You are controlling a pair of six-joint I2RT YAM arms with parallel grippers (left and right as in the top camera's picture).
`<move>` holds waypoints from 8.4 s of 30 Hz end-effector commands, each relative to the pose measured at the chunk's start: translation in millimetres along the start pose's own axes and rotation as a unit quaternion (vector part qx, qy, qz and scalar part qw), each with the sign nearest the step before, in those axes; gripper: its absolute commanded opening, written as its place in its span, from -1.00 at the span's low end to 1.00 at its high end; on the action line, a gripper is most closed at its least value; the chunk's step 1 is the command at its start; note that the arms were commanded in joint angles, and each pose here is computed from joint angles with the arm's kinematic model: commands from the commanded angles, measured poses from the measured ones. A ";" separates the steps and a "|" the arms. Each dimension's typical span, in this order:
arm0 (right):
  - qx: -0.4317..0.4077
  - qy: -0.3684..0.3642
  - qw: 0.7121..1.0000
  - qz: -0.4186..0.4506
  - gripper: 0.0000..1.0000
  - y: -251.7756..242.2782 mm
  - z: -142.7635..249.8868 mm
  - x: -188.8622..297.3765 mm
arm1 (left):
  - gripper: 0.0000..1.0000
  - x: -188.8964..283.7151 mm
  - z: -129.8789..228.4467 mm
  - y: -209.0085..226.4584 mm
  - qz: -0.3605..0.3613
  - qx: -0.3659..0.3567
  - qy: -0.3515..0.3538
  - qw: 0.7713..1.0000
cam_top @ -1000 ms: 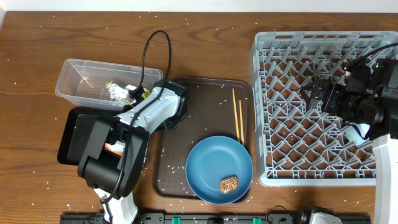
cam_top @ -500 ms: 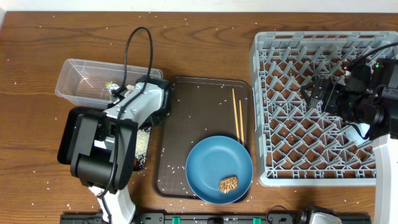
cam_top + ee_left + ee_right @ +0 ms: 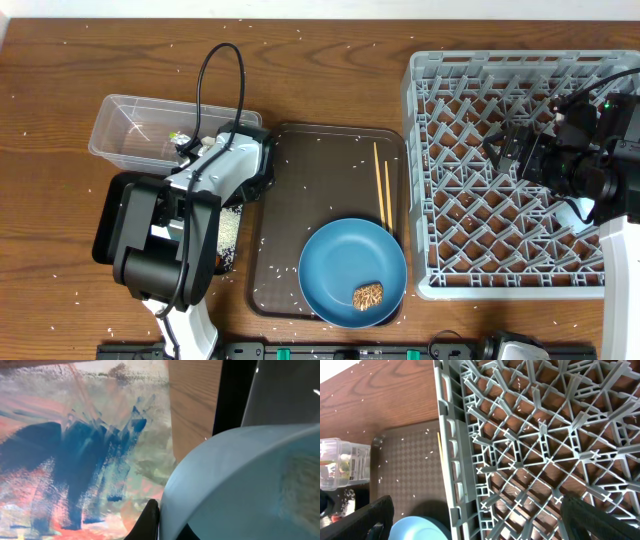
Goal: Sort waste into correct bins and load items into the dishwasher rack
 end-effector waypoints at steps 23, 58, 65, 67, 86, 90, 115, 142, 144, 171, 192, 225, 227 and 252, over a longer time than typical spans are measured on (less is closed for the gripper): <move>0.016 -0.005 1.000 -0.006 0.98 4.1 -2.3 -1.7 | -0.88 6.5 -1.4 -6.7 0.016 -0.028 0.002 0.999; 0.015 -0.004 1.000 -0.006 0.99 4.1 -2.0 -1.7 | -0.87 13.6 -18.7 -8.2 0.005 -0.032 -0.054 0.998; 0.011 -0.007 1.000 -0.006 0.98 4.3 -3.1 -1.7 | -0.88 13.6 -19.3 -3.1 -0.018 -0.030 -0.070 0.997; 0.011 -0.007 1.000 -0.006 0.98 4.2 -3.0 -1.7 | -0.88 11.2 -17.2 -2.7 -0.014 -0.039 -0.058 0.997; 0.016 0.002 0.998 -0.061 0.98 16.6 0.1 -0.3 | -0.87 54.8 21.6 67.6 0.231 0.162 -0.094 0.955; 0.030 -0.006 0.992 -0.124 0.97 31.1 -2.7 3.5 | -0.88 100.8 28.5 90.0 0.361 0.197 -0.222 0.884; 0.297 0.024 0.882 -0.366 0.70 187.6 52.0 7.8 | -0.88 230.9 36.9 113.9 0.633 0.167 -0.418 0.629; 0.306 -0.052 0.936 -0.167 -0.97 194.6 44.6 -15.0 | -0.86 252.0 42.2 115.3 0.691 0.136 -0.423 0.571; 0.305 -0.056 0.936 -0.168 -0.97 195.6 43.3 -14.6 | -0.86 254.2 42.8 115.8 0.696 0.133 -0.424 0.564; 0.237 -0.095 0.966 -0.036 -0.98 167.7 26.7 -18.7 | 0.27 268.5 45.0 121.8 0.724 0.120 -0.436 0.520; 0.090 -0.225 0.856 0.456 -0.98 18.9 -28.1 45.2 | 0.44 270.2 47.1 121.0 0.731 0.111 -0.435 0.515; 0.124 -0.087 0.663 0.734 -0.97 -86.5 -70.6 -82.0 | 0.80 263.3 51.2 112.9 0.727 0.096 -0.419 0.535; 0.131 -0.082 0.663 0.733 -0.98 -86.8 -71.9 -88.8 | 0.81 263.3 51.2 112.9 0.727 0.096 -0.419 0.535; 0.215 -0.024 0.661 0.718 -0.92 -81.4 -65.7 -150.3 | 0.86 259.9 53.3 109.2 0.725 0.088 -0.411 0.545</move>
Point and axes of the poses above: each gripper's point midway between its finger pads, its own x axis back along the fingers, its own y axis along the line the jaws close on, z = x × y, the point moved 6 cm from there along x, back along the fingers, and after that the axes turned 4 degrees about x, right-handed, at the moved point
